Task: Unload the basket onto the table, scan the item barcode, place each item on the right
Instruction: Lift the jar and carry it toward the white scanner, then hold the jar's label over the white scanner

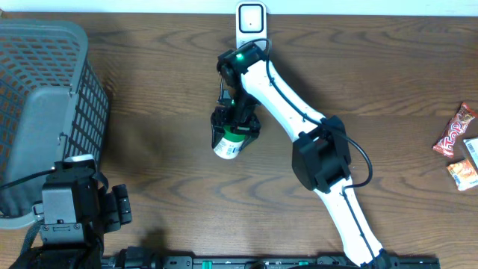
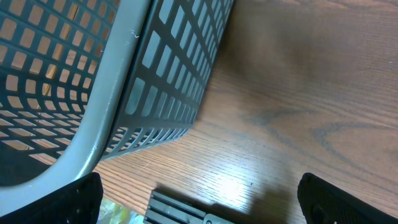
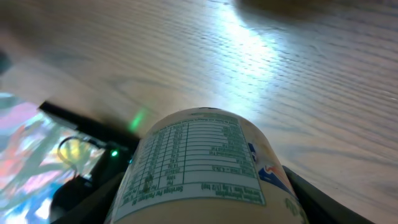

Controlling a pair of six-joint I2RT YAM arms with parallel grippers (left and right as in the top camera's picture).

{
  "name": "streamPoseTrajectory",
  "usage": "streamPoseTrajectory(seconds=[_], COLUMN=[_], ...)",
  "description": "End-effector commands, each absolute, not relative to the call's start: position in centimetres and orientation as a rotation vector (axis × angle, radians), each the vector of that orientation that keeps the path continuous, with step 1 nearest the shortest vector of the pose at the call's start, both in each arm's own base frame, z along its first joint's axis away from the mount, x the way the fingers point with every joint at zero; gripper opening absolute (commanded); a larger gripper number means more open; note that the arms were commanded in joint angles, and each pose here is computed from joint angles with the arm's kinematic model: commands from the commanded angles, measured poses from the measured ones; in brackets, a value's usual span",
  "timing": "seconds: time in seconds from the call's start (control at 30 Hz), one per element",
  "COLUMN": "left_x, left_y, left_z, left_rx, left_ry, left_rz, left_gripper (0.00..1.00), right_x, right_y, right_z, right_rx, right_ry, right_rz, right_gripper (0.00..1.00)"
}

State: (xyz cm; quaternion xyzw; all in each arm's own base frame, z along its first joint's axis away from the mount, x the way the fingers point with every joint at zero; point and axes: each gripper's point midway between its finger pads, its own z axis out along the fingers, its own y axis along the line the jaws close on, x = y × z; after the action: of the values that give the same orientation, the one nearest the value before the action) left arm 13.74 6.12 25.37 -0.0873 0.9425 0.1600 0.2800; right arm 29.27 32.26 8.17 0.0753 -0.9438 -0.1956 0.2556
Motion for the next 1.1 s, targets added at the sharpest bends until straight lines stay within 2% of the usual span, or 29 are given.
streamPoseTrajectory(seconds=[0.0,0.27,0.4,0.5,0.63,0.77,0.87,1.07], left_x=[13.6,13.6,13.6,13.6,13.6,13.6,13.6,13.6], left_y=[6.2,6.2,6.2,6.2,6.2,6.2,6.2,6.2], left_z=[25.5,25.5,25.5,25.5,25.5,25.5,25.5,25.5], left_rx=[-0.235,-0.235,-0.235,-0.235,-0.235,-0.235,-0.235,-0.235], left_ry=[2.522,2.522,2.522,2.522,2.522,2.522,2.522,2.522], left_rz=[0.435,0.435,0.435,0.435,0.435,0.435,0.435,0.435], left_gripper=[0.98,0.98,0.98,0.98,0.98,0.98,0.98,0.98], right_x=[29.4,29.5,31.3,33.7,37.0,41.1,45.2,51.9], right_y=[33.4,33.8,35.6,37.8,40.9,42.8,42.4,39.2], right_z=[9.5,9.5,9.3,10.0,13.4,16.7,18.5,20.2], right_rx=[0.229,0.261,0.348,0.455,0.616,0.790,0.834,0.939], right_ry=[-2.510,-2.511,-2.587,-2.673,-2.742,-2.900,-3.109,-3.451], right_rz=[-0.674,-0.706,-0.811,-0.954,-1.219,-1.387,-1.387,-1.249], right_gripper=[0.57,0.52,0.50,0.50,0.51,0.59,0.66,0.66])
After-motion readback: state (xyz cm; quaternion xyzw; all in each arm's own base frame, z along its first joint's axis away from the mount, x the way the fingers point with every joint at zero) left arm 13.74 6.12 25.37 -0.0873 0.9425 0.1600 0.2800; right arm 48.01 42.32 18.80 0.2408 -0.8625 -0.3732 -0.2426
